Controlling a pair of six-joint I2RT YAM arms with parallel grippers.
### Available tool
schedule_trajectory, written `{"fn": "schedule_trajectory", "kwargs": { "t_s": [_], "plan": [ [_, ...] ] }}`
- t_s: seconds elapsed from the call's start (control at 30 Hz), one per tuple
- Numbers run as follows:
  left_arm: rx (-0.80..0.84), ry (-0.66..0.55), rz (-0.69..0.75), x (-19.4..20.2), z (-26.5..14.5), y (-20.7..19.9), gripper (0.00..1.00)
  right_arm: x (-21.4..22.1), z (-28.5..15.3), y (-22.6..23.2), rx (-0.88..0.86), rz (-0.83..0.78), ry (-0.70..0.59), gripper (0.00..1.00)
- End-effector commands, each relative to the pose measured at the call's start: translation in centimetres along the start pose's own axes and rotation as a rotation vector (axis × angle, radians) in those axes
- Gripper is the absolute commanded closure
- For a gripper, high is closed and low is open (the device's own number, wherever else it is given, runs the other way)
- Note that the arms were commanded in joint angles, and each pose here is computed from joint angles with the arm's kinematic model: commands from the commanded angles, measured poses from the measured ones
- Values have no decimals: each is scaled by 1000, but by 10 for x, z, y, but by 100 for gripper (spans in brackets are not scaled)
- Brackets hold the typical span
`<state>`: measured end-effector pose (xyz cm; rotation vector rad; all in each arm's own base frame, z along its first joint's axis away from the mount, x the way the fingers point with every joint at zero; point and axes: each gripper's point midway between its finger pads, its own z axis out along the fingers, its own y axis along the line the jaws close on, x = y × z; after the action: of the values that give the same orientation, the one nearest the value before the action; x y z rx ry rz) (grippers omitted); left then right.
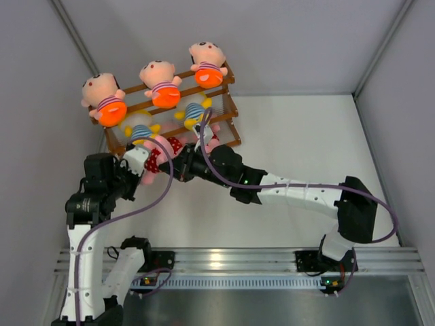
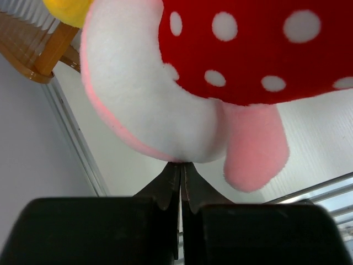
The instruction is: Place and organize the stuffed toys onto the shelf
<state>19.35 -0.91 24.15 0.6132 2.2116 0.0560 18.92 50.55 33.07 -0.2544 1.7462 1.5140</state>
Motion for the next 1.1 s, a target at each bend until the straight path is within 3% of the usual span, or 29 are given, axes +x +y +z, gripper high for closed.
{"fn": "schedule_trajectory", "kwargs": {
  "t_s": [0.0, 0.03, 0.07, 0.17, 0.23, 0.37, 0.47, 0.53, 0.63, 0.83, 0.97, 1.07],
  "plan": [
    [0, -89, 55, -11, -4, -2, 100, -4, -19, 25, -121, -27, 53, 94],
    [2, -100, 77, -12, -6, -3, 100, 2, -22, 20, -121, -48, 86, 89],
    [16, -125, 86, -15, -9, -6, 100, 2, -26, 11, -94, -58, 108, 68],
    [56, -138, 85, -16, -9, -14, 100, -4, -43, -10, -37, -116, 164, 34],
    [100, -131, 105, -12, -8, -22, 100, -17, -55, -28, 19, -193, 152, 30],
    [204, -99, 185, 6, -5, -42, 100, -66, -90, -44, 93, -395, 119, 11],
    [317, -80, 266, 18, 1, -58, 100, -80, -108, -45, 75, -559, 194, 1],
    [445, -87, 336, 26, -3, -78, 100, -86, -115, -45, 71, -623, 243, 1],
    [512, -125, 402, 26, -6, -89, 100, -90, -113, -52, 76, -630, 294, 1],
    [494, -51, 364, 34, 1, -82, 100, -59, -101, -64, -35, -615, 388, 2],
    [350, 42, 344, 50, 3, -59, 100, -31, -74, -103, -25, -617, 465, 10],
    [133, 168, 139, 62, 3, -29, 100, -15, -48, -124, -28, -624, 528, 17]
  ]
}}
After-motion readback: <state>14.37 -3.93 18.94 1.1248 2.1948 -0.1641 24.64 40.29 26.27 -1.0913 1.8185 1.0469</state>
